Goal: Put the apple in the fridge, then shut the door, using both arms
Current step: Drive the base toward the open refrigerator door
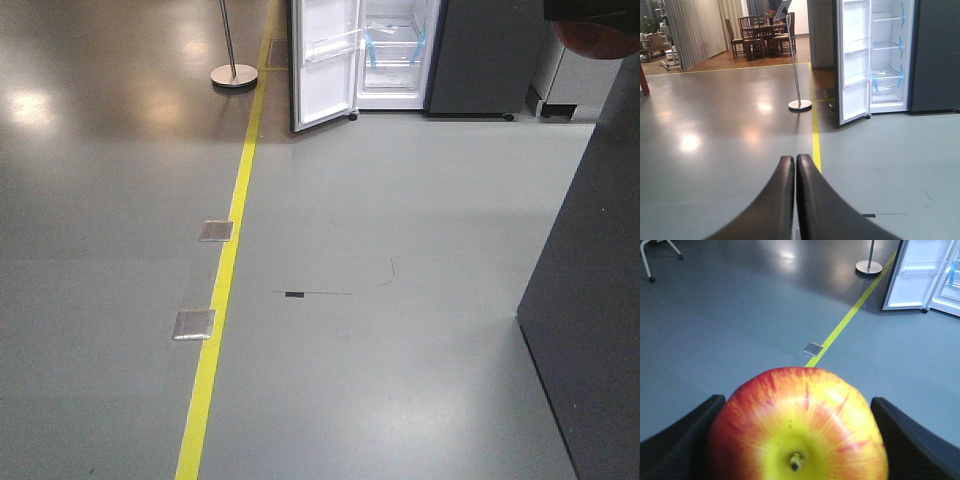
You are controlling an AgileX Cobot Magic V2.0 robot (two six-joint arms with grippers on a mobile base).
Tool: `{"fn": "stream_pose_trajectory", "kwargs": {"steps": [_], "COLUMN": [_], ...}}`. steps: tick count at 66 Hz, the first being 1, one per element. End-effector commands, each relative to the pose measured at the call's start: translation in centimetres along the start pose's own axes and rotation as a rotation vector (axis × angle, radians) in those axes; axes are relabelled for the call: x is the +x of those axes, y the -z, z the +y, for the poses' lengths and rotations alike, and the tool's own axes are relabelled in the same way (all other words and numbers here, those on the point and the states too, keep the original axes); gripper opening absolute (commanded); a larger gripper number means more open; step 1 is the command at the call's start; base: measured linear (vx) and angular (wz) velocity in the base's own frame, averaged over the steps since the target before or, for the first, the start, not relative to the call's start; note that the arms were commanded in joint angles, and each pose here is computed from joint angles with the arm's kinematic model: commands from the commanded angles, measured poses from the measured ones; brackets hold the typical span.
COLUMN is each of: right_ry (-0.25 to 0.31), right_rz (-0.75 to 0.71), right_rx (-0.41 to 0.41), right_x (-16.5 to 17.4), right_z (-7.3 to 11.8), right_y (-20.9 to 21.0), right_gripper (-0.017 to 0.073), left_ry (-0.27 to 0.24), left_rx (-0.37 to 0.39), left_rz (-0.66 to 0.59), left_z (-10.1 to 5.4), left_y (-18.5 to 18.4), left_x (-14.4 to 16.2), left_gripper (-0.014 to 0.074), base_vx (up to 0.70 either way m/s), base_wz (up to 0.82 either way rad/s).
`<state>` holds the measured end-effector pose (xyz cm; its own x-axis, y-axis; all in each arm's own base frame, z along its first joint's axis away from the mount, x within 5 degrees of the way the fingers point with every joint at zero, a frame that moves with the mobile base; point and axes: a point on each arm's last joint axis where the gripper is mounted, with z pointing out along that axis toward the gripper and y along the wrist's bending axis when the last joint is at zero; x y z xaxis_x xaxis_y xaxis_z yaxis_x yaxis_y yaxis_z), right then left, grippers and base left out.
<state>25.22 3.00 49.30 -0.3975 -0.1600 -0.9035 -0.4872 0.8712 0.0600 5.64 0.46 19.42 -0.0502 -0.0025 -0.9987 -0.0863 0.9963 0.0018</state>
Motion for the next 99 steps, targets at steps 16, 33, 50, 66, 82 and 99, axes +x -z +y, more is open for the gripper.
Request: {"fn": "stream_pose_trajectory", "kwargs": {"steps": [16,33,50,66,82,99], "right_ry": [0.015,0.015,0.015,0.015,0.015,0.015], "right_rz": [-0.120,-0.120,-0.120,-0.120,-0.120,-0.120], "right_rx": [0.015,0.015,0.015,0.015,0.015,0.015], "right_x": [-1.55,-1.55,-1.55,-1.55,-1.55,-1.55], "right_z": [0.72,0.72,0.72,0.72,0.72,0.72], "right_y": [1.72,1.72,1.72,1.72,1.72,1.72], "right_gripper": [0.0115,0.0115,0.0115,0.0115,0.0115,0.0115], "left_ry": [0.011,0.011,0.011,0.011,0.011,0.011], "left_rx": [0.003,0.003,0.003,0.003,0.003,0.003], "left_rz": [-0.111,-0.111,-0.111,-0.111,-0.111,-0.111], "left_z": [0.00,0.00,0.00,0.00,0.00,0.00], "left_y": [0.31,0.31,0.31,0.31,0.31,0.31], "left_x": [-1.52,-1.52,-1.52,-1.52,-1.52,-1.52], "left_gripper": [-0.0007,-0.0007,-0.0007,-0.0007,-0.0007,-0.0007], "base_vx": [0.28,0.28,0.29,0.29,0.28,0.29], "base_wz": [-0.01,0.01,0.04,0.04,0.01,-0.05]}}
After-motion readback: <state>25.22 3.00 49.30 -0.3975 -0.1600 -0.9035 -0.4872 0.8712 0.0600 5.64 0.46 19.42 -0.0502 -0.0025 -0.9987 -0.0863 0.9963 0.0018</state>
